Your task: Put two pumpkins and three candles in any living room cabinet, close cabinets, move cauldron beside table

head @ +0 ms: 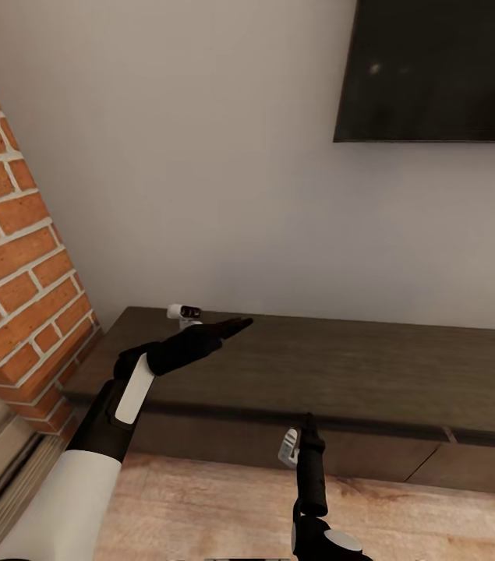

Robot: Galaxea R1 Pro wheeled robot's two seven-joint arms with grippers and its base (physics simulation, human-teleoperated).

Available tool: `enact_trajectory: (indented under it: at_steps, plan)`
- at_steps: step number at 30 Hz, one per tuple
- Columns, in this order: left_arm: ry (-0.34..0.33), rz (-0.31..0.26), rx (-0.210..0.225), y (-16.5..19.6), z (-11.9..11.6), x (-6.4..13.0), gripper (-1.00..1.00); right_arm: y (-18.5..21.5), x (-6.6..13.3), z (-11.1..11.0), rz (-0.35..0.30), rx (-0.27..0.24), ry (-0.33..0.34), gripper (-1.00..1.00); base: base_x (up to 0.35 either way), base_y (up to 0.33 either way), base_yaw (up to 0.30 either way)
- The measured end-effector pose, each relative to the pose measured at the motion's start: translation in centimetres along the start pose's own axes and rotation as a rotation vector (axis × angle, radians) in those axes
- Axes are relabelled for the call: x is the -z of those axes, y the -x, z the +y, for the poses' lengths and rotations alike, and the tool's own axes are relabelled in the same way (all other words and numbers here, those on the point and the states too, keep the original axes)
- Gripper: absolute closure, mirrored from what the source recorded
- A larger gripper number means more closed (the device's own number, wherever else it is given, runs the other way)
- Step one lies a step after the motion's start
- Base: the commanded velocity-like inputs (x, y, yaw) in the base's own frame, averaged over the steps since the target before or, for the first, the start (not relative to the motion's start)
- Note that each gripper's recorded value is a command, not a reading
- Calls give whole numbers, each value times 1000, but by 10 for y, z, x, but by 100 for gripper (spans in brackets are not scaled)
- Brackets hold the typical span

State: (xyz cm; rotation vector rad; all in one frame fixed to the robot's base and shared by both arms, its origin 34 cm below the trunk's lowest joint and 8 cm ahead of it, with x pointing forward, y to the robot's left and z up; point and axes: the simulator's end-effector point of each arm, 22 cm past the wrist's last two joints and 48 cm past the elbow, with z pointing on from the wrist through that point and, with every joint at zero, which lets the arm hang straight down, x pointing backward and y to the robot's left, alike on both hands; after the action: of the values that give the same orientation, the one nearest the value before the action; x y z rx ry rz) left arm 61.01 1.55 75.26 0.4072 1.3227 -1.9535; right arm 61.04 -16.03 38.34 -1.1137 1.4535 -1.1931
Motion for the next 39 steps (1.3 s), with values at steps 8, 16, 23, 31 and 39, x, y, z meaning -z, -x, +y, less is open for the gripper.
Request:
enact_trajectory:
  at_steps: [8,16,23,31,39]
  plan:
    - [-1,-1,1,0,0,0,-100,-4,1,6,11,-15,21,100,-68,0,0]
    - [0,-1,0,0,0,0,-100,-4,1,6,12,-16,21,100,-1,0,0]
    - [1,-14,-35,3,1,0,-100,-3,1,6,9,-16,22,100,-79,0,0]
    - [0,-15,-39,3,0,0,-100,0,1,6,-1,-13,24,100,-208,0,0]
    - [0,-15,-38,3,0,0,-100,5,2,7,-20,-5,27,100,-332,0,0]
